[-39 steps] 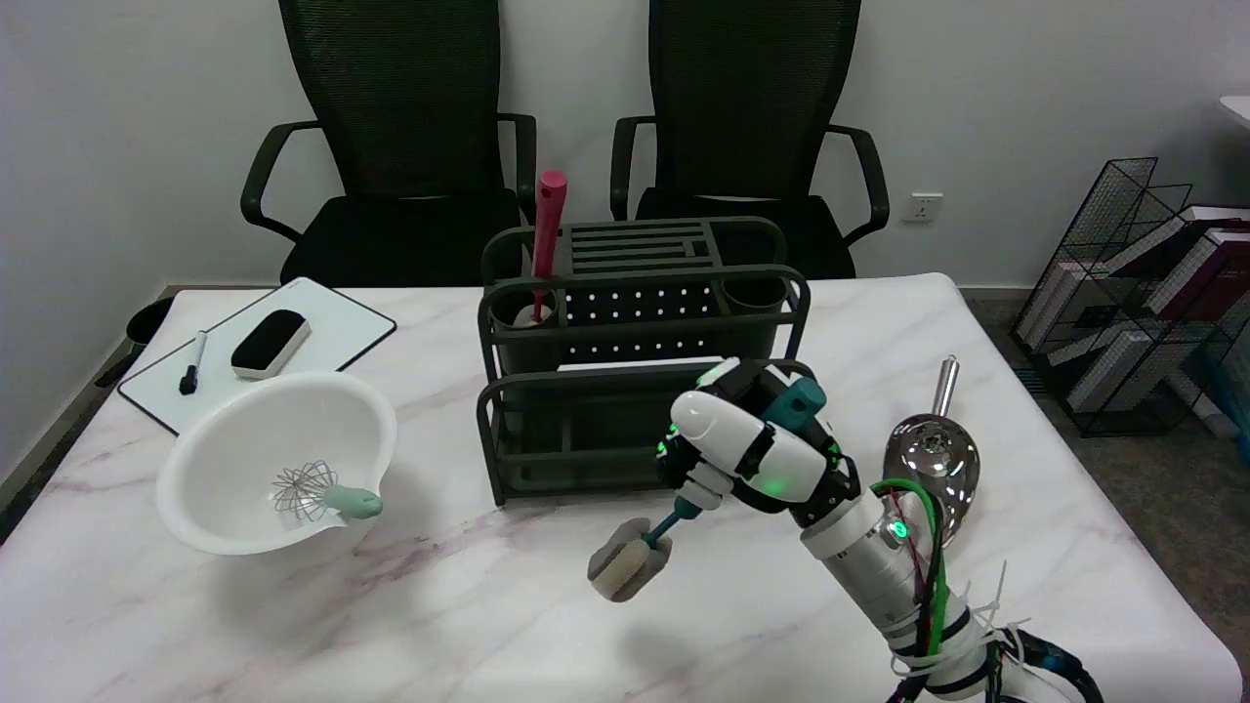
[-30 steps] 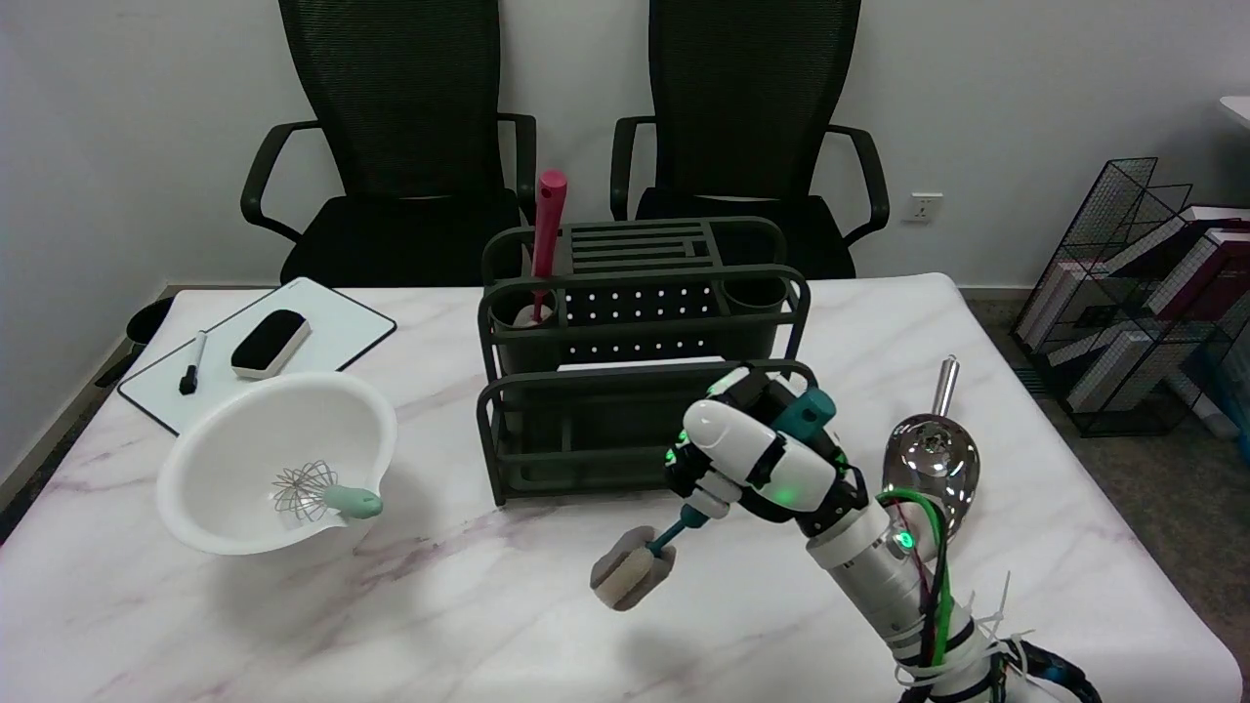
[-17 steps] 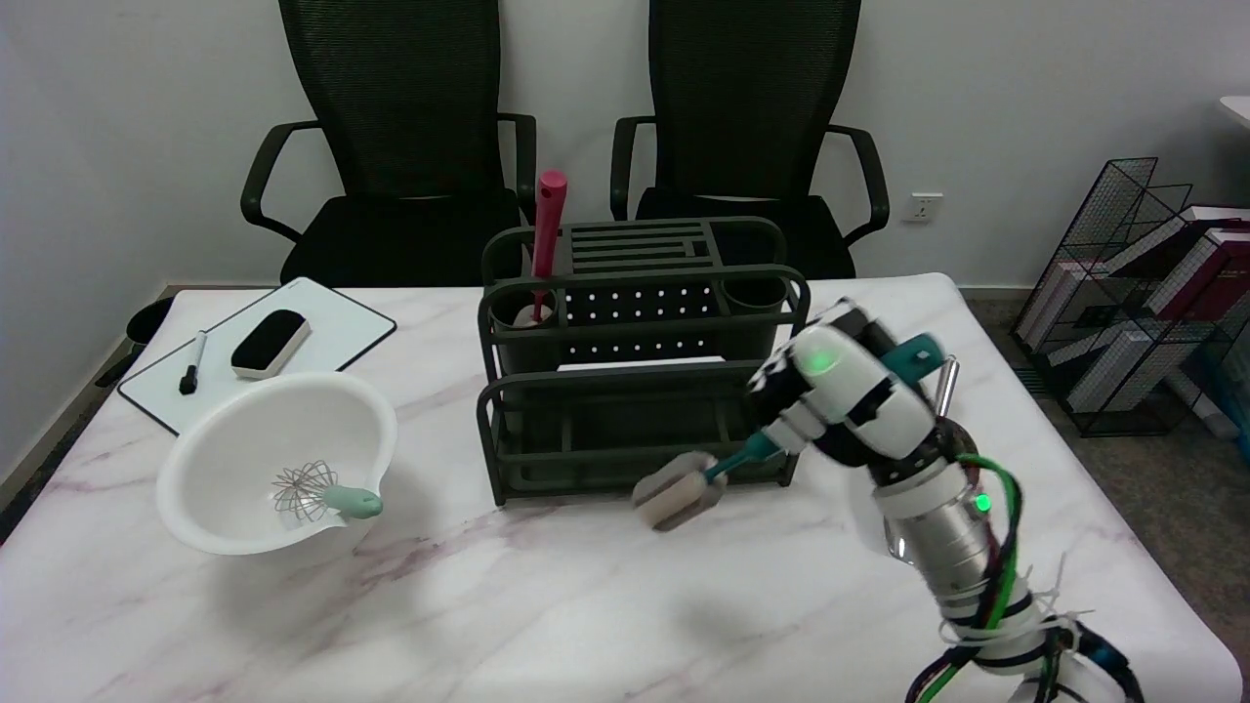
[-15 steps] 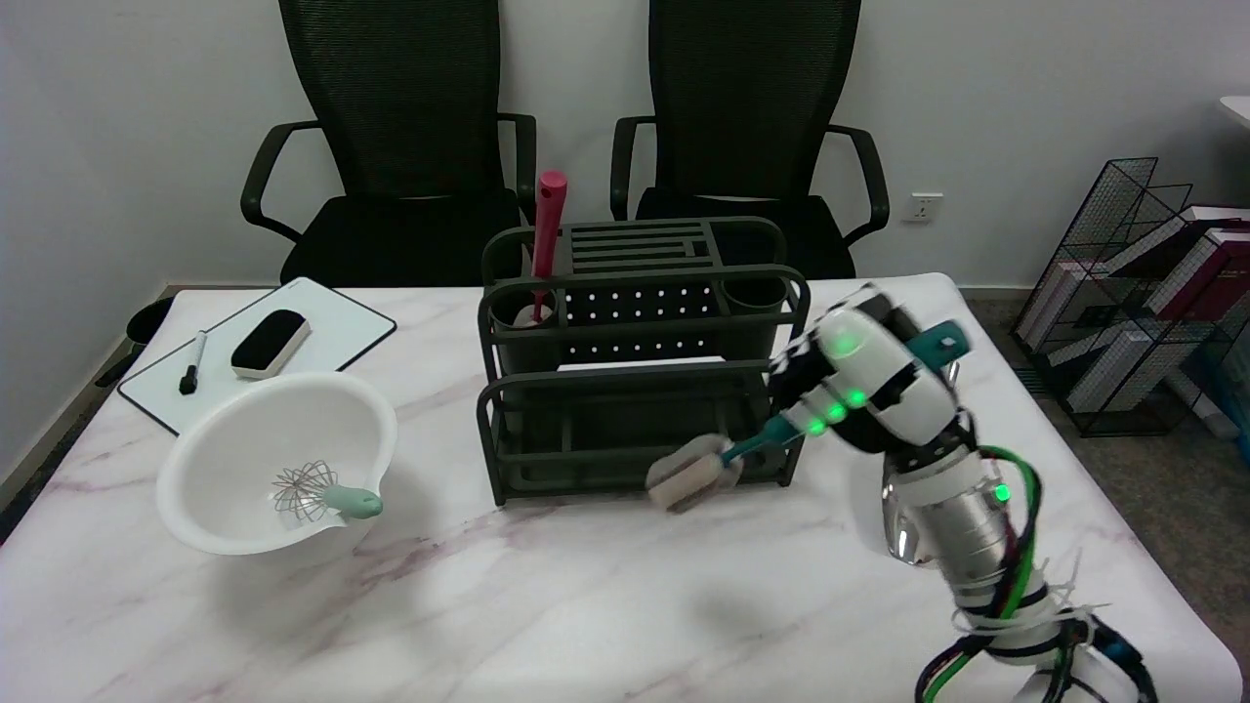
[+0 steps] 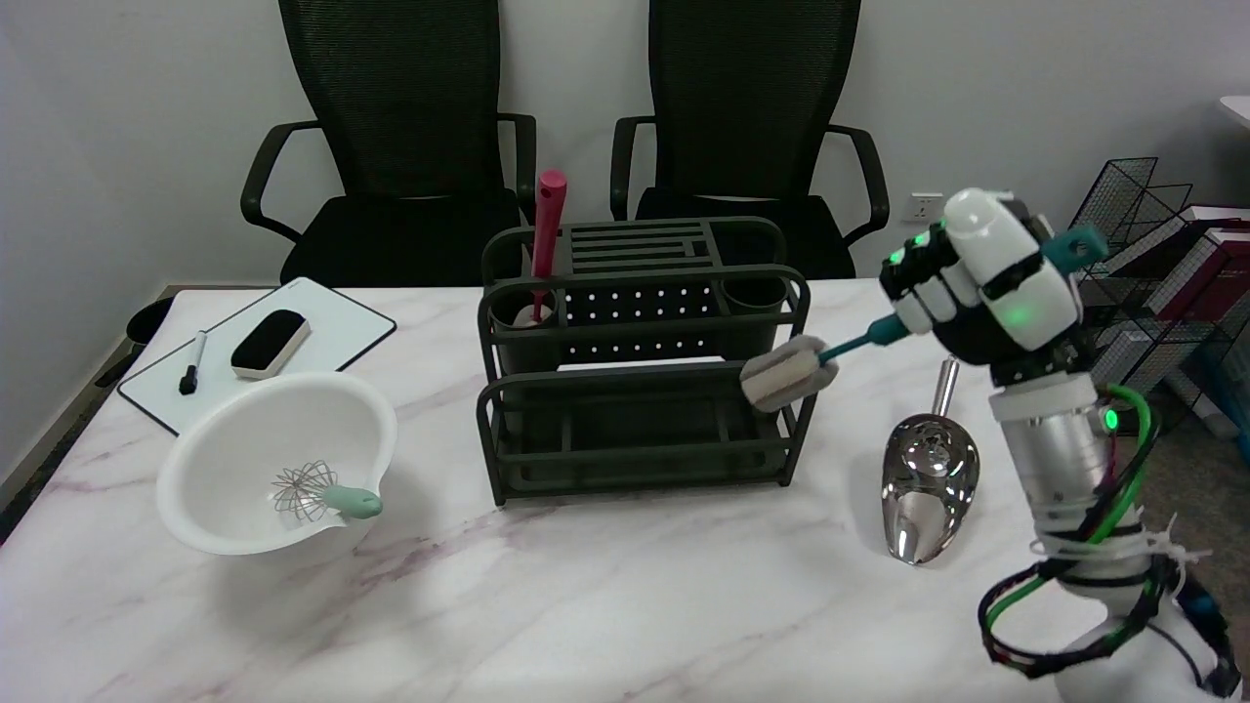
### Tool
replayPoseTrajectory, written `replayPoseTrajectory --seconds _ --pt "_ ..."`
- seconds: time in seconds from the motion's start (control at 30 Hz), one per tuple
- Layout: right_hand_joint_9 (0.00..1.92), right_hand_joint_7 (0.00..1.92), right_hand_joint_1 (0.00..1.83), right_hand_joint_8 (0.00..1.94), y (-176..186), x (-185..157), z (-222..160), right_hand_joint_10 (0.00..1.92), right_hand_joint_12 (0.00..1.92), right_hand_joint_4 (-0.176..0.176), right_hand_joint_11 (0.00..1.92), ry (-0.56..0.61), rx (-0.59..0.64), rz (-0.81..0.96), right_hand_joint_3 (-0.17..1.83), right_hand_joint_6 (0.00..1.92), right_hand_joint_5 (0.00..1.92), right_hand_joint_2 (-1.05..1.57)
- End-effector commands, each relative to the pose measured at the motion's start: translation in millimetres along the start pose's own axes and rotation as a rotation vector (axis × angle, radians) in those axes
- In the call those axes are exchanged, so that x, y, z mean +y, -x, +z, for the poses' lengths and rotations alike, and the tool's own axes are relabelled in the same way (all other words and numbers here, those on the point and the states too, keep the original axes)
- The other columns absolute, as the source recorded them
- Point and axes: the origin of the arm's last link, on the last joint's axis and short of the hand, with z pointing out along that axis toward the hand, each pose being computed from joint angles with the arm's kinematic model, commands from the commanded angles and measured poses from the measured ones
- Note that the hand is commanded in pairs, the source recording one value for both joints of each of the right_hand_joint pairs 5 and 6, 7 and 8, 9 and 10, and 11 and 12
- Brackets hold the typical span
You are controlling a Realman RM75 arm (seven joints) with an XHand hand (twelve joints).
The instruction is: Place the blue sponge bottle brush into the kitchen storage rack.
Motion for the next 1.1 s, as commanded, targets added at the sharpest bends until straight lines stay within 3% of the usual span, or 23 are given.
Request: replayPoseTrajectory --seconds 0.03,0.23,0.37,0.5,0.73,1.1 --pt "1.92 1.92 1.13 1.92 -35 -58 127 1.92 1.92 0.000 1.92 0.004 0.016 -0.192 0.37 1.92 1.92 1.57" --pt "1.92 1.92 1.13 1.92 -45 -81 157 1.92 1.92 0.000 1.92 0.012 0.044 -0.260 0.30 1.92 1.92 1.57" --pt "1.92 1.92 1.13 1.92 -44 -110 165 1.92 1.92 0.000 1.92 -0.055 0.050 -0.292 0.28 1.92 1.92 1.57" --pt "1.92 1.92 1.13 1.92 -44 -114 168 1.92 1.92 0.000 1.92 -0.037 0.058 -0.279 0.26 1.92 1.92 1.57" --pt "1.92 1.92 1.13 1.92 -53 -78 176 1.92 1.91 0.000 1.91 0.073 0.085 -0.201 0.27 1.92 1.92 1.57" --pt "1.92 1.92 1.14 1.92 -34 -24 219 1.92 1.89 0.000 1.89 0.167 -0.028 -0.221 0.33 1.92 1.92 1.57"
